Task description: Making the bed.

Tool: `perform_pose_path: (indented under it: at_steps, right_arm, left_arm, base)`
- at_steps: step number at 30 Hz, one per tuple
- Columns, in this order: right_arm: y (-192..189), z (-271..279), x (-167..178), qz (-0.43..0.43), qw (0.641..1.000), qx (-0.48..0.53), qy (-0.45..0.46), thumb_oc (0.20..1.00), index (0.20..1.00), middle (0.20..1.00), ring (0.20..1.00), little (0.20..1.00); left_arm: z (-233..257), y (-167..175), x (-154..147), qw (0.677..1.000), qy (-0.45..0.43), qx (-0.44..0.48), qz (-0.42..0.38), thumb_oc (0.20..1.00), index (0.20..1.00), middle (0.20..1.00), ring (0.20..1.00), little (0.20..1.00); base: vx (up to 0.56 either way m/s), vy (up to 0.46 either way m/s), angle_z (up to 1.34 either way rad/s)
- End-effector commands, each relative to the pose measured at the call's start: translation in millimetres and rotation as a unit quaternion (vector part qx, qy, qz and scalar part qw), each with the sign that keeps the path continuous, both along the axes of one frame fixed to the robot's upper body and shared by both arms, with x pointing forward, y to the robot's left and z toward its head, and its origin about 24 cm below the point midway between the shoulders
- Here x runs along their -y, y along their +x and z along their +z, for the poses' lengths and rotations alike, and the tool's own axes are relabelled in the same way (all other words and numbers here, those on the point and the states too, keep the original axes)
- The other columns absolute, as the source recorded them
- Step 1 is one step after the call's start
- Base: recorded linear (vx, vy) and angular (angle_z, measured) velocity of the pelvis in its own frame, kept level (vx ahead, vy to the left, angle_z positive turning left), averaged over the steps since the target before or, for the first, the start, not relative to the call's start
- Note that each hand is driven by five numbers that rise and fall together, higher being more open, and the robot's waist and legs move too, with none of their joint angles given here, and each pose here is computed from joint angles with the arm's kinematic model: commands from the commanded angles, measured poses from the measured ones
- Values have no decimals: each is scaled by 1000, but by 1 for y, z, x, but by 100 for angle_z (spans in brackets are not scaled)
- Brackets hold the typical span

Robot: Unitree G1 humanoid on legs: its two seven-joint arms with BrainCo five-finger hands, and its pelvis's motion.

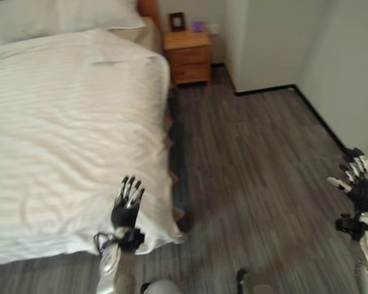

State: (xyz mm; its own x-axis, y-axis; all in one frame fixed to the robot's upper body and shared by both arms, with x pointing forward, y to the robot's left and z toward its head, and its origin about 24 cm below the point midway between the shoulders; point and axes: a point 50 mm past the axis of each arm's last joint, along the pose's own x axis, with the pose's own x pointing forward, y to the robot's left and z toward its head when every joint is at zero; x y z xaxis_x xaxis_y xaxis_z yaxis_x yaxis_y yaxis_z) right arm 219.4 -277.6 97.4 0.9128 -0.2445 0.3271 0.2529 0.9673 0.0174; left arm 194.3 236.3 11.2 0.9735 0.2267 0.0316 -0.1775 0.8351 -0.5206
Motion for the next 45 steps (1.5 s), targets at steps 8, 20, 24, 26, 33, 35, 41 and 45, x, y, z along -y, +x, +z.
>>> perform_pose_path:
  at_steps: [8, 20, 24, 26, 33, 35, 41, 45]
  right_arm:
    - [4, 24, -22, 27, 997, 72, -17, 1000, 1000, 1000, 1000, 1000]
    - [0, 7, -30, 57, 998, 38, 7, 1000, 1000, 1000, 1000, 1000]
    - [6, 12, -37, 63, 996, 60, 25, 1000, 1000, 1000, 1000, 1000]
    - [4, 9, -37, 64, 996, 53, 29, 1000, 1000, 1000, 1000, 1000]
    - [11, 12, -42, 64, 995, 64, 49, 1000, 1000, 1000, 1000, 1000]
    - [12, 15, -44, 77, 993, 69, 54, 1000, 1000, 1000, 1000, 1000]
    - [5, 22, -34, 81, 992, 83, 45, 1000, 1000, 1000, 1000, 1000]
    - [3, 16, -22, 57, 995, 67, 50, 1000, 1000, 1000, 1000, 1000]
  left_arm:
    - [57, 26, -1, 988, 74, 129, -34, 1000, 1000, 1000, 1000, 1000]
    - [53, 14, -7, 990, 76, 121, -20, 1000, 1000, 1000, 1000, 1000]
    - [66, 23, -14, 985, 105, 134, -13, 1000, 1000, 1000, 1000, 1000]
    - [69, 25, -13, 985, 101, 141, -19, 1000, 1000, 1000, 1000, 1000]
    - [66, 26, -13, 987, 92, 133, -22, 1000, 1000, 1000, 1000, 1000]
    - [67, 25, -17, 987, 93, 134, -12, 1000, 1000, 1000, 1000, 1000]
    - [68, 24, -18, 986, 83, 141, -6, 1000, 1000, 1000, 1000, 1000]
    - [61, 29, -11, 989, 68, 131, -16, 1000, 1000, 1000, 1000, 1000]
  base:
    - [-30, -53, 8]
    - [-29, 50, 18]
    - [-145, -31, -4]
    - [13, -136, -11]
    - [56, -249, -6]
    - [42, -300, -24]
    - [-22, -362, -13]
    - [-48, -300, 44]
